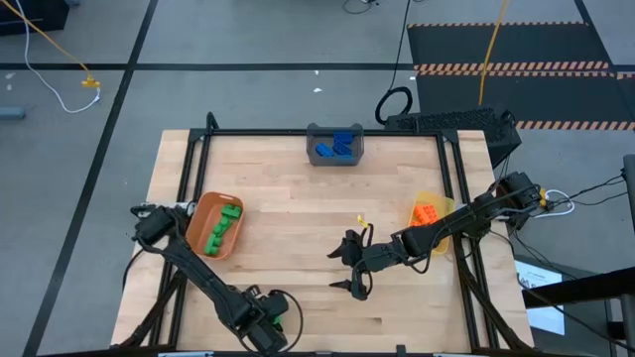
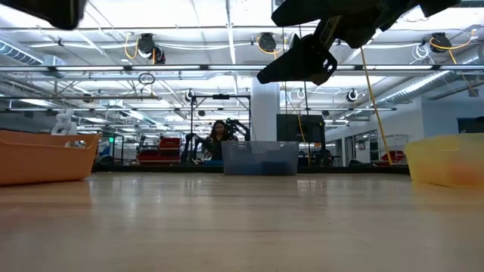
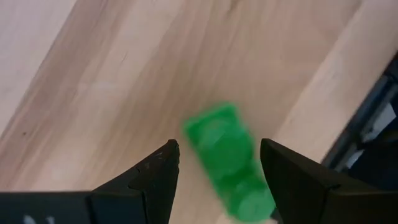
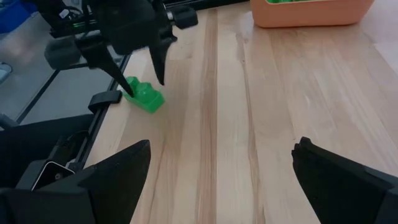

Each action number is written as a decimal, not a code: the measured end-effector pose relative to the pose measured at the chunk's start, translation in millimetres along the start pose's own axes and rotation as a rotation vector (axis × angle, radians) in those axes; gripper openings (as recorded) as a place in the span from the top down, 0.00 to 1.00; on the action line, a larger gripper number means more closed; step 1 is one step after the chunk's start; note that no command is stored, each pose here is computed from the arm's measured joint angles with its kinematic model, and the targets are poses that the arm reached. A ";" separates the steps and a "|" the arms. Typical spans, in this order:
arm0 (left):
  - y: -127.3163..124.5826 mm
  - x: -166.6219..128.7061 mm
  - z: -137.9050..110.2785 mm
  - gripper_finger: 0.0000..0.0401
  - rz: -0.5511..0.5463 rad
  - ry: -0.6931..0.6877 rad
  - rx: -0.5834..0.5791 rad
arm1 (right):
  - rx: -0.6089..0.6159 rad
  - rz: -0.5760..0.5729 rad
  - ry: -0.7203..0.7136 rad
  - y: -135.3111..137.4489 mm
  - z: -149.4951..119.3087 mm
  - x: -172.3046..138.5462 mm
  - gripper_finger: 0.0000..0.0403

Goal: Sort & place blocks by color
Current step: Put the green game piece into the orange bin

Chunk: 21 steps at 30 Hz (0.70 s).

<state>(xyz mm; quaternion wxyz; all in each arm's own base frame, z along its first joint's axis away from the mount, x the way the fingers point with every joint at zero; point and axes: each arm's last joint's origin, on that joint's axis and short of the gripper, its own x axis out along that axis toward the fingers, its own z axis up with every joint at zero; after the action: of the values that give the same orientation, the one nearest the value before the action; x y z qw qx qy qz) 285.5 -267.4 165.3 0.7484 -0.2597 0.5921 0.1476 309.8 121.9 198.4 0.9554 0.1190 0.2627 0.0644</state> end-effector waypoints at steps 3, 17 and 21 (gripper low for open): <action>0.2 9.3 1.1 0.44 0.014 0.003 0.001 | -0.001 -0.002 0.006 -0.2 -0.6 0.0 0.07; 20.5 21.4 14.1 0.52 0.193 0.081 0.112 | -0.006 -0.005 0.013 -0.5 -1.3 -0.1 0.07; 25.3 18.9 23.6 0.67 0.199 0.104 0.160 | -0.010 -0.005 0.014 -0.5 -1.3 -0.1 0.07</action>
<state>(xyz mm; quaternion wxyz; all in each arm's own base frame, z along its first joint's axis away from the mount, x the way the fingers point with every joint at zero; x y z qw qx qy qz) 296.0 -234.9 145.6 0.7168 -0.1465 0.6628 0.1596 309.0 121.6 197.3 0.9542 0.1131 0.2693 0.0640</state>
